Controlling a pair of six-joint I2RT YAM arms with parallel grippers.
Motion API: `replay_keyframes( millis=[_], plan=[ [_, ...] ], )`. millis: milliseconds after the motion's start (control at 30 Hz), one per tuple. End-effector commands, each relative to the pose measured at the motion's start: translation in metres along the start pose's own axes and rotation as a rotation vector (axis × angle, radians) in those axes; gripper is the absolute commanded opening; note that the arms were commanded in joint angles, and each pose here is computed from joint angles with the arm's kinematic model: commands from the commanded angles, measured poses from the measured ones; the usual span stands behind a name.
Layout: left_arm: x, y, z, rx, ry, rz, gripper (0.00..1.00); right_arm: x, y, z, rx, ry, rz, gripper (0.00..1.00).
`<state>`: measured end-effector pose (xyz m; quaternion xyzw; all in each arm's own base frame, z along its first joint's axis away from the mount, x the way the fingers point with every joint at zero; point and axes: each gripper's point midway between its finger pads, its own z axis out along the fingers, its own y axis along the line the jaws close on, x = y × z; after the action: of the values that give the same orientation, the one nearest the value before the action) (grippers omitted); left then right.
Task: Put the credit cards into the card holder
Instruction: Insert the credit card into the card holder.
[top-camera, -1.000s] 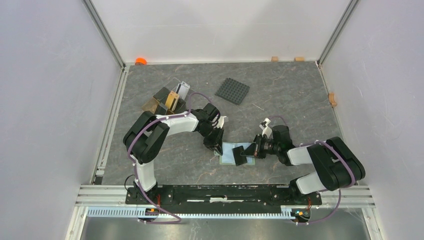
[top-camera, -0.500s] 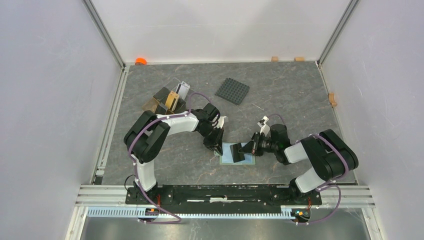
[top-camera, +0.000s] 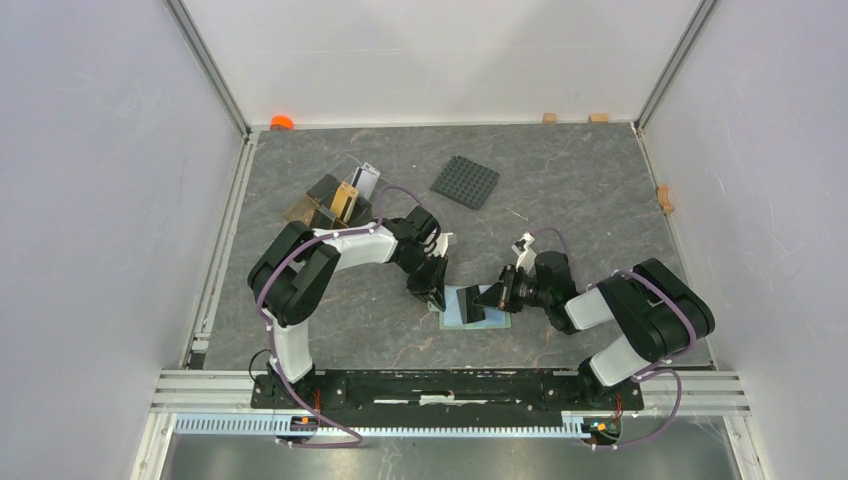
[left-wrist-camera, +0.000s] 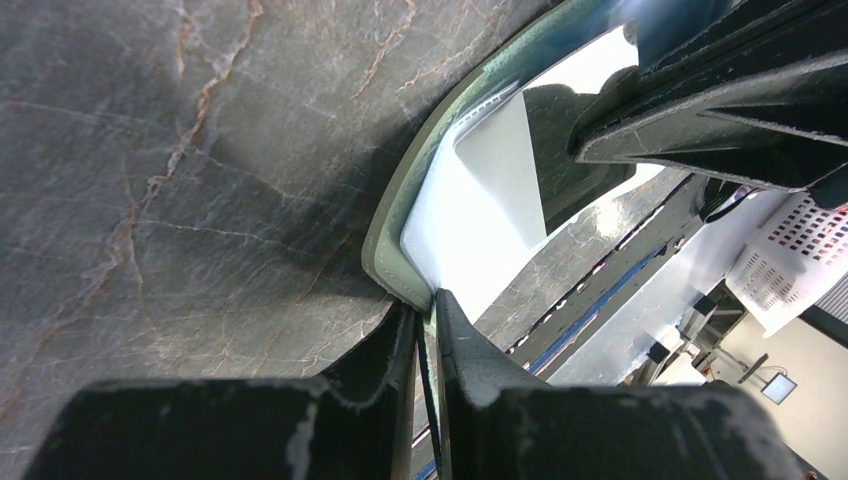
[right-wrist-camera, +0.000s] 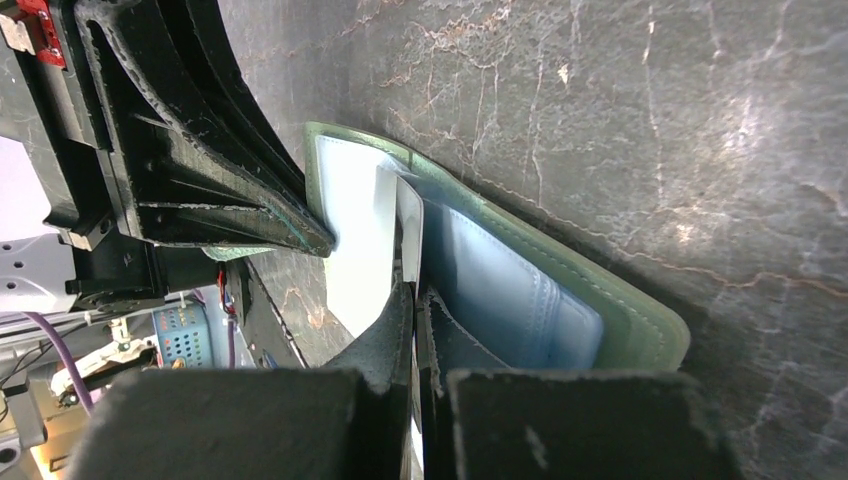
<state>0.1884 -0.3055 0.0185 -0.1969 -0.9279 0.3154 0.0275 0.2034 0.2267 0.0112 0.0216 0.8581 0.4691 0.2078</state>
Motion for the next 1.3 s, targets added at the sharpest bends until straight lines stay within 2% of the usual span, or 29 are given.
replay_keyframes(
  millis=[0, 167, 333, 567, 700, 833, 1067, 1267],
  plan=[
    [-0.008, -0.016, 0.001, 0.063, -0.004, -0.015, 0.17, 0.018, -0.033, -0.001, 0.154, -0.014, 0.029, 0.00],
    [-0.007, -0.016, 0.002, 0.070, -0.002, -0.021, 0.17, 0.018, -0.029, -0.003, 0.155, -0.055, 0.042, 0.05],
    [-0.007, -0.014, 0.002, 0.057, -0.007, -0.021, 0.13, 0.008, -0.023, -0.006, 0.152, -0.075, -0.026, 0.12],
    [-0.006, -0.014, 0.002, 0.057, -0.005, -0.028, 0.11, -0.016, -0.021, -0.020, 0.261, -0.107, -0.177, 0.32],
    [-0.006, -0.017, 0.003, 0.081, -0.005, -0.034, 0.11, -0.031, -0.015, -0.028, 0.309, -0.124, -0.254, 0.40],
    [-0.006, -0.019, 0.001, 0.085, -0.009, -0.032, 0.11, -0.029, -0.015, -0.033, 0.341, -0.104, -0.267, 0.41],
    [-0.005, -0.018, 0.002, 0.082, -0.006, -0.036, 0.12, 0.000, -0.005, -0.027, 0.276, -0.034, -0.223, 0.41],
    [-0.004, -0.017, 0.003, 0.082, -0.003, -0.040, 0.12, 0.008, 0.003, -0.023, 0.256, -0.028, -0.211, 0.40]
  ],
)
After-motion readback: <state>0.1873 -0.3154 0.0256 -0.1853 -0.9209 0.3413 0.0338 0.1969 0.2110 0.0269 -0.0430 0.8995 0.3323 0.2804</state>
